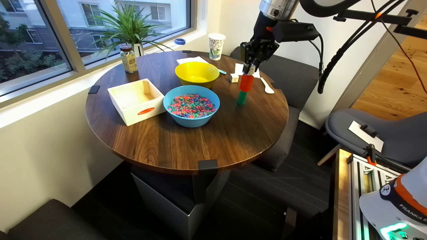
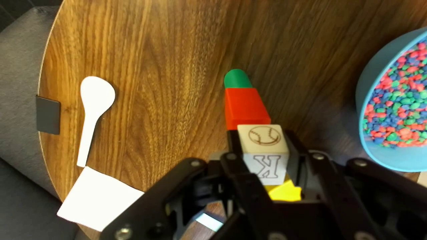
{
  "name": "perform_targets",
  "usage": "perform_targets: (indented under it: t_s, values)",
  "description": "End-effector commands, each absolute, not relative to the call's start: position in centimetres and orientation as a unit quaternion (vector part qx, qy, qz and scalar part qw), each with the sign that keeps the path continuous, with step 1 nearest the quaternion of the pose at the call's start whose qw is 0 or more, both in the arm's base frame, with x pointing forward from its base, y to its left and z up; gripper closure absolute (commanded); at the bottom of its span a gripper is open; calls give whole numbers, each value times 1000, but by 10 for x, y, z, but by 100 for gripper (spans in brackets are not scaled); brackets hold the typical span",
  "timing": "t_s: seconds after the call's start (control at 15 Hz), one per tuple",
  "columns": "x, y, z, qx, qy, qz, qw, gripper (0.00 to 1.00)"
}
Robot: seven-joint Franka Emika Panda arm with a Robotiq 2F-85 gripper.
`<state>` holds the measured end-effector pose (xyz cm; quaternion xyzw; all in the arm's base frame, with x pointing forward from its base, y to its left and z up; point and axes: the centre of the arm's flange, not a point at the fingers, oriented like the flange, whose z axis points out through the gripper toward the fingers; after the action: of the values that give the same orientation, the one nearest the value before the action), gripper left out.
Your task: Pu the green block on the table, then the orange block on the green block and put the wooden block on the orange block
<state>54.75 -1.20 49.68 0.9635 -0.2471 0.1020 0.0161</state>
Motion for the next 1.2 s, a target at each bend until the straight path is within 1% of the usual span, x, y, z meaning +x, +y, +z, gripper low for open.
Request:
perform_targets:
  t_s: [0.0,1.13]
  values:
    - [549,-7,494,963,-252,94,28,91]
    - [547,-2,493,961,-253,100,44,91]
